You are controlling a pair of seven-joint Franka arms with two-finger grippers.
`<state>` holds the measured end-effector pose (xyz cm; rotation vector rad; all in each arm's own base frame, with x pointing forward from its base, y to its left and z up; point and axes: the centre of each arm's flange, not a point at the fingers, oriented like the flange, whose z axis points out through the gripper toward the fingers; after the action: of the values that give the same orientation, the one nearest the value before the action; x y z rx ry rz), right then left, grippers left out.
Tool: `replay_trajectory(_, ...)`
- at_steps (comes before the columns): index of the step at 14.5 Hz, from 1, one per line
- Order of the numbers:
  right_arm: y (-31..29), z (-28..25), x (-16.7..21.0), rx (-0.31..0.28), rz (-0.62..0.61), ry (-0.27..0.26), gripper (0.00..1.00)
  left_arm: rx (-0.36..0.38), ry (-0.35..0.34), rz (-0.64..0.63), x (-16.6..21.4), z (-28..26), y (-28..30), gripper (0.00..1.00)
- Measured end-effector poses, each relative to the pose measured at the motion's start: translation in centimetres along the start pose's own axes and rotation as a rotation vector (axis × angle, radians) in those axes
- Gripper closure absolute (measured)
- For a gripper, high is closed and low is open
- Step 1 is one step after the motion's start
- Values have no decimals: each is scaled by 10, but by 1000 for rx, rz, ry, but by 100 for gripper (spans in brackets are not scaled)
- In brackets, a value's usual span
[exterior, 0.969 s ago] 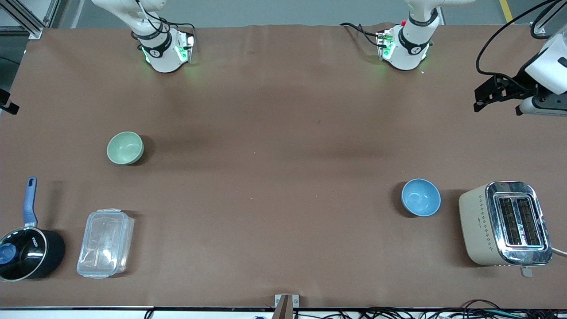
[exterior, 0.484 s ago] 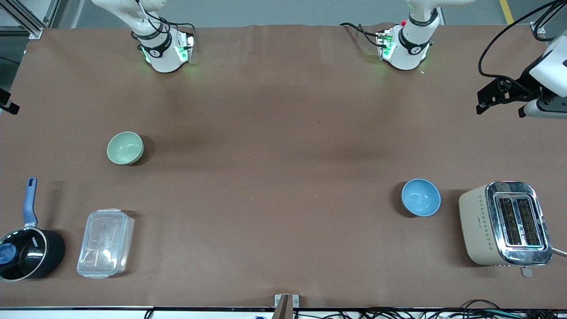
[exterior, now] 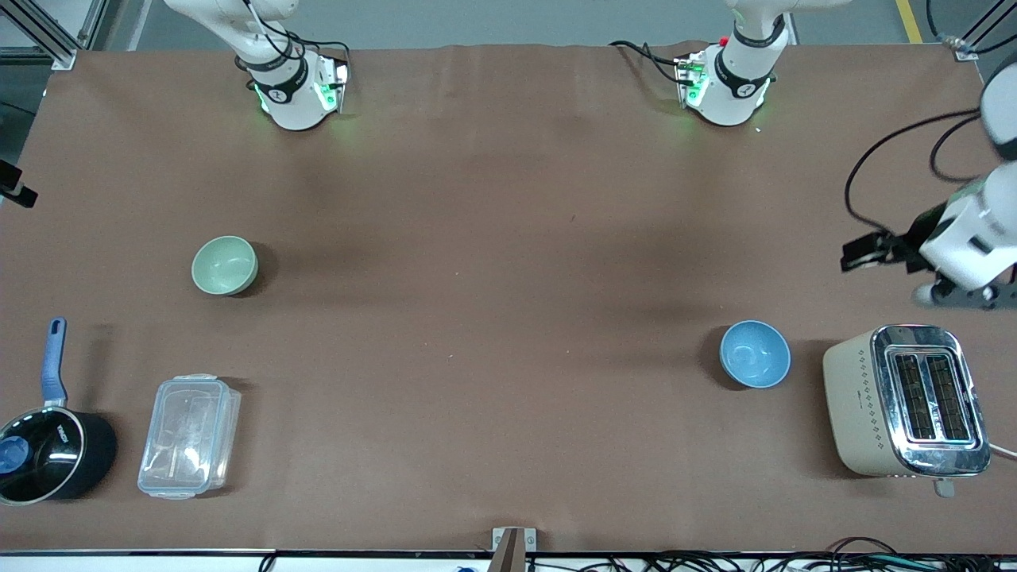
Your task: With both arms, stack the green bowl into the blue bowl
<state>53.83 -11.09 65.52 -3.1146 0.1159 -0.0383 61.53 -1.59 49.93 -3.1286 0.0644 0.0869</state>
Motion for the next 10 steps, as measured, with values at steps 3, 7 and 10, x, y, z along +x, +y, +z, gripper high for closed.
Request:
replay_trajectory(3, 1, 16, 6, -2, 2, 15, 0, 8, 65, -30, 14, 74, 1, 0)
replay_trajectory(7, 9, 67, 14, -2, 14, 7, 4, -1, 99, -67, 24, 153, 5, 0)
replay_trajectory(10, 24, 109, 14, -3, 41, 2, 6, -7, 129, -66, 25, 198, 6, 0)
